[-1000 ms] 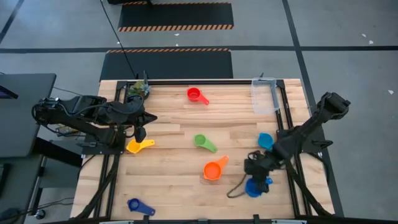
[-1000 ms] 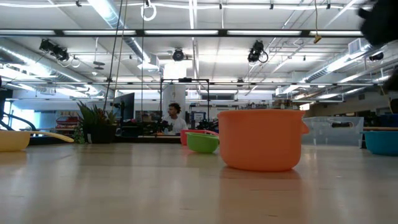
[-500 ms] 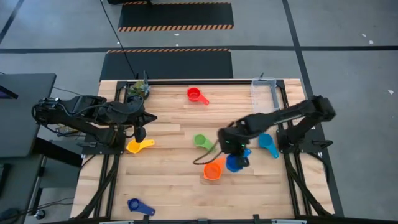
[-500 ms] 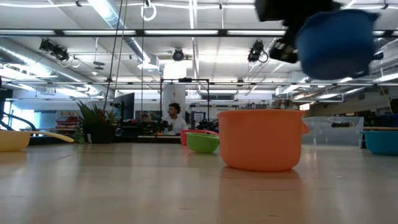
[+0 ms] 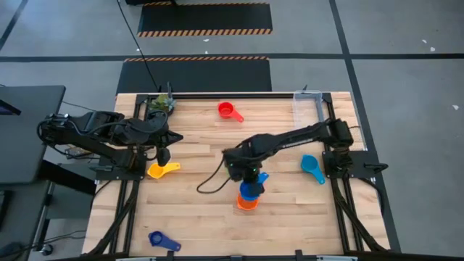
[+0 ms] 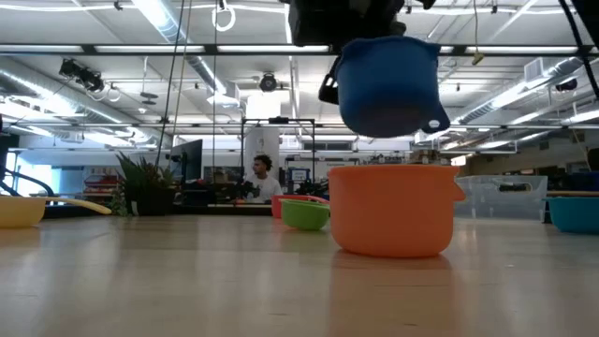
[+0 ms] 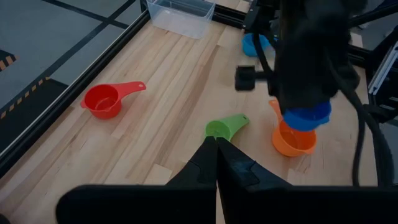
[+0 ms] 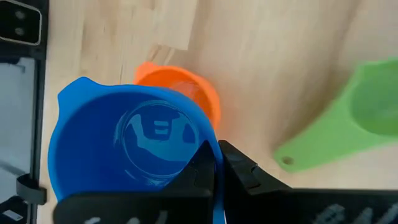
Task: Nest measuring cups in basket
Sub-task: Stack the light blue measuring cup on top of the orange measuring cup, then stack the red measuring cup on top of the light blue measuring cup
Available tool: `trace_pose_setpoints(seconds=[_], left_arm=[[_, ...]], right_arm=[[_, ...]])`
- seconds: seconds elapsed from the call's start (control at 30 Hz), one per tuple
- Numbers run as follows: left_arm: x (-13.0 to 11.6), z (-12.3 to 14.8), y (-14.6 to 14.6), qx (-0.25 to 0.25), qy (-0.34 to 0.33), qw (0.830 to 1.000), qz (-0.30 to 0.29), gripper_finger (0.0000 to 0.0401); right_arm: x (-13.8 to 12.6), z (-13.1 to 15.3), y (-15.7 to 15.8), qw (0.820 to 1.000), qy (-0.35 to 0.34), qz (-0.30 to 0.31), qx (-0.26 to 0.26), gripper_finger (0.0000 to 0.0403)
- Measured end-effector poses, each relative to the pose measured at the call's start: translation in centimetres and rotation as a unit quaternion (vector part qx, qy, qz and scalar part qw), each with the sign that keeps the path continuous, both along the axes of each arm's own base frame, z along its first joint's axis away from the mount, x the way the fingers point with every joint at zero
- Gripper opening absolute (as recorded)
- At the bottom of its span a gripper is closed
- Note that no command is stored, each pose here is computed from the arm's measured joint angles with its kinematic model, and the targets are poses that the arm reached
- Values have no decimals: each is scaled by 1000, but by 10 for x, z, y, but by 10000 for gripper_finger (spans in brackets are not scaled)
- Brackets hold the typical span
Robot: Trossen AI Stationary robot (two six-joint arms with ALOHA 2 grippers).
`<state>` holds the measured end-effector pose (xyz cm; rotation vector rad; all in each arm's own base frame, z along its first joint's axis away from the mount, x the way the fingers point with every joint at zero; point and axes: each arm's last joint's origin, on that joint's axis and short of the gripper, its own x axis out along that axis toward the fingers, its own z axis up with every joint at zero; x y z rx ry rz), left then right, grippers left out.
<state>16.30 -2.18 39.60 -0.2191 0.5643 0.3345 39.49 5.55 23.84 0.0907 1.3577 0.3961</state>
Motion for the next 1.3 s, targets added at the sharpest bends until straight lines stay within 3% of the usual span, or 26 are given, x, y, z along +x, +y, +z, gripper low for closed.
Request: trace_pose_setpoints(seconds=[0.17,0.4,0.67,1.0,1.2,1.3], left_arm=[[0,0,0,1,0,1000,0,5],[0,0,0,13,4,1000,-9,5],[0,0,0,15,4,1000,-11,5],[0,0,0,14,4,1000,-11,5],[0,0,0,14,5,1000,-12,5],[-3,0,1,17,10,1000,-9,5]], right_arm=[[7,-20,10,1000,27,-10,0,9],[12,-18,19,1000,-11,5,-9,10],[11,-20,22,1000,-1,-12,-4,72],[8,-18,21,1000,6,-12,-2,104],[6,-14,18,999,18,-19,18,88],[2,-5,7,997,44,-55,-8,61]])
